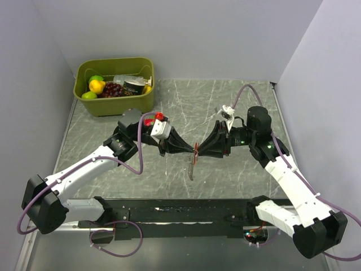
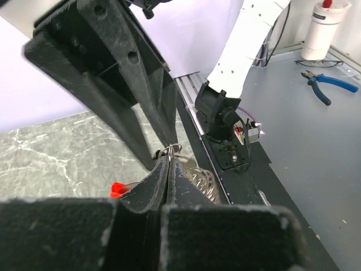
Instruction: Put the keys on the keyring
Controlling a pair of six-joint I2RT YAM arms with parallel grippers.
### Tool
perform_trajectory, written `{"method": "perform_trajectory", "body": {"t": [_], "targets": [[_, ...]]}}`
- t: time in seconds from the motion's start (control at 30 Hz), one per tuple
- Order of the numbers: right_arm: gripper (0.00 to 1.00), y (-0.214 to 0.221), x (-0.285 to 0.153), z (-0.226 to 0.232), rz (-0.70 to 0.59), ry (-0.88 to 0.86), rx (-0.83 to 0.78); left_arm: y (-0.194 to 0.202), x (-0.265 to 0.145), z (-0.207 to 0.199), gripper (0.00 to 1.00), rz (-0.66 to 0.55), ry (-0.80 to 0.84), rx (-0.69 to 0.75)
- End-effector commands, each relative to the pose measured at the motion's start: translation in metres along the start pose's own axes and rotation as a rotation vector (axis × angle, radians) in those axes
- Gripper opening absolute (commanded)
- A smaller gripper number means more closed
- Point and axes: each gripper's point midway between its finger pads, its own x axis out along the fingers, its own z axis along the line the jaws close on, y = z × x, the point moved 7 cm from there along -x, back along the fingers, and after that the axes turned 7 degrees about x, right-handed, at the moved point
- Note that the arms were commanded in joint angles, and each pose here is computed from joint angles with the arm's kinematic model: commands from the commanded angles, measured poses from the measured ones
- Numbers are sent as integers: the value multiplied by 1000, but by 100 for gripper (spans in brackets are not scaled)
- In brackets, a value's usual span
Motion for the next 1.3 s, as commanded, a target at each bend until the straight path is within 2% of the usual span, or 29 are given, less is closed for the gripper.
{"method": "perform_trajectory", "body": {"t": [0.0, 0.2, 0.7, 1.27], "targets": [[26, -2, 3, 1, 4, -18, -6, -22, 2, 6, 1, -36, -11, 77], [0, 3, 3, -1, 14, -3, 8, -21, 0, 7, 1, -30, -46, 88], [0, 15, 2, -9, 40, 39, 14, -21, -4, 13, 1, -25, -151, 100], [0, 26, 0, -20, 74, 108, 25, -25, -6, 13, 1, -47, -186, 113]]}}
